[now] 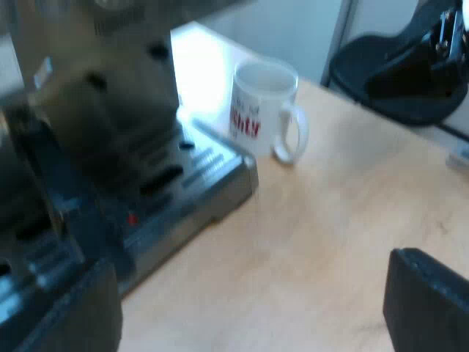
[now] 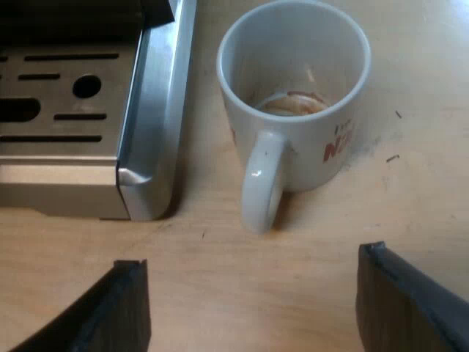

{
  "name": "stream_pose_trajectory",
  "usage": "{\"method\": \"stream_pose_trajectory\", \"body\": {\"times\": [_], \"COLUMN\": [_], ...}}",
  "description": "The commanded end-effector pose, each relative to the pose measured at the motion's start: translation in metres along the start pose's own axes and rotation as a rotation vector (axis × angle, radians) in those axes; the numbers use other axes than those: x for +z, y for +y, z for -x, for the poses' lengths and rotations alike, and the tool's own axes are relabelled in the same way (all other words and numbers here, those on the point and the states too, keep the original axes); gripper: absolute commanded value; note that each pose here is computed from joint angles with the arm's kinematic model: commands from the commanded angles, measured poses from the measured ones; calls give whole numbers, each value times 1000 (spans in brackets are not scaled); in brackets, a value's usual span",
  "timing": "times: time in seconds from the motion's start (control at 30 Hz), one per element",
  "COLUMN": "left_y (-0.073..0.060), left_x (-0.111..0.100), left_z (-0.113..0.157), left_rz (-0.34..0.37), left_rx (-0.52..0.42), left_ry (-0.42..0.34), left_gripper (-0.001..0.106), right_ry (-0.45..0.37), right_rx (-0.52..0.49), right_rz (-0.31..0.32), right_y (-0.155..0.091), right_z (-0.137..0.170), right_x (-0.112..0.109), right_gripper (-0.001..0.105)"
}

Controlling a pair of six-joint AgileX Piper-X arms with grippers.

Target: Remove mug from coffee machine

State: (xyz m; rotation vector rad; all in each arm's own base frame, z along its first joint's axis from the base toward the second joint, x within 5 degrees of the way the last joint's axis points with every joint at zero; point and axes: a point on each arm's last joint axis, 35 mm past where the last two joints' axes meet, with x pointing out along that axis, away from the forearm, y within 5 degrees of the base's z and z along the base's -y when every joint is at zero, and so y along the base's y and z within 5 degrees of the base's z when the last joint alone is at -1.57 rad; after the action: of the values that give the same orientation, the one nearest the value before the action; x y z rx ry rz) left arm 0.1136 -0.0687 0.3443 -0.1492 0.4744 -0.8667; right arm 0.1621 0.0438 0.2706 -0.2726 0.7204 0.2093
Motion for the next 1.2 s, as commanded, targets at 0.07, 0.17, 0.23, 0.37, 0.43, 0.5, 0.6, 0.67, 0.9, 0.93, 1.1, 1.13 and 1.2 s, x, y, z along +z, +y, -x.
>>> {"method": "stream_pose_trajectory", "body": {"times": [0.07,0.17,0.23,0.37,0.43,0.5,0.6,0.67,0.9,0.93,1.1,1.13,1.2], "left_y": [-5,-3,0,9,12,15,16,13,5,5,1,1,1], "left_x": [14,19,21,24,25,27,29,31,28,27,26,26,25], "left_z": [7,11,14,26,31,40,50,54,61,61,64,64,65], "left_rz": [25,59,86,144,166,181,193,186,171,169,136,136,138], "left_rx": [34,73,98,204,249,315,375,378,380,380,382,382,394], "left_ry": [-57,-80,-90,-91,-95,-93,-85,-92,-76,-75,-75,-75,-74], "left_gripper": [87,87,87,87,87,87,87,87,87,87,87,87,87], "right_ry": [3,-30,-47,-61,-49,-30,-6,10,45,48,33,26,-7], "right_rx": [9,6,8,6,8,15,21,23,-49,-59,-108,-116,-136], "right_rz": [6,0,-1,-3,-2,-3,-1,-1,-74,-88,-156,-144,-95], "right_y": [-5,-8,-9,-10,-9,-9,-8,-7,-27,-30,-54,-55,-56], "right_z": [19,30,34,37,35,30,24,19,13,13,22,24,35], "right_x": [15,28,33,38,37,37,38,38,34,33,27,26,26], "right_gripper": [62,62,62,62,62,62,62,62,62,62,62,62,62]}}
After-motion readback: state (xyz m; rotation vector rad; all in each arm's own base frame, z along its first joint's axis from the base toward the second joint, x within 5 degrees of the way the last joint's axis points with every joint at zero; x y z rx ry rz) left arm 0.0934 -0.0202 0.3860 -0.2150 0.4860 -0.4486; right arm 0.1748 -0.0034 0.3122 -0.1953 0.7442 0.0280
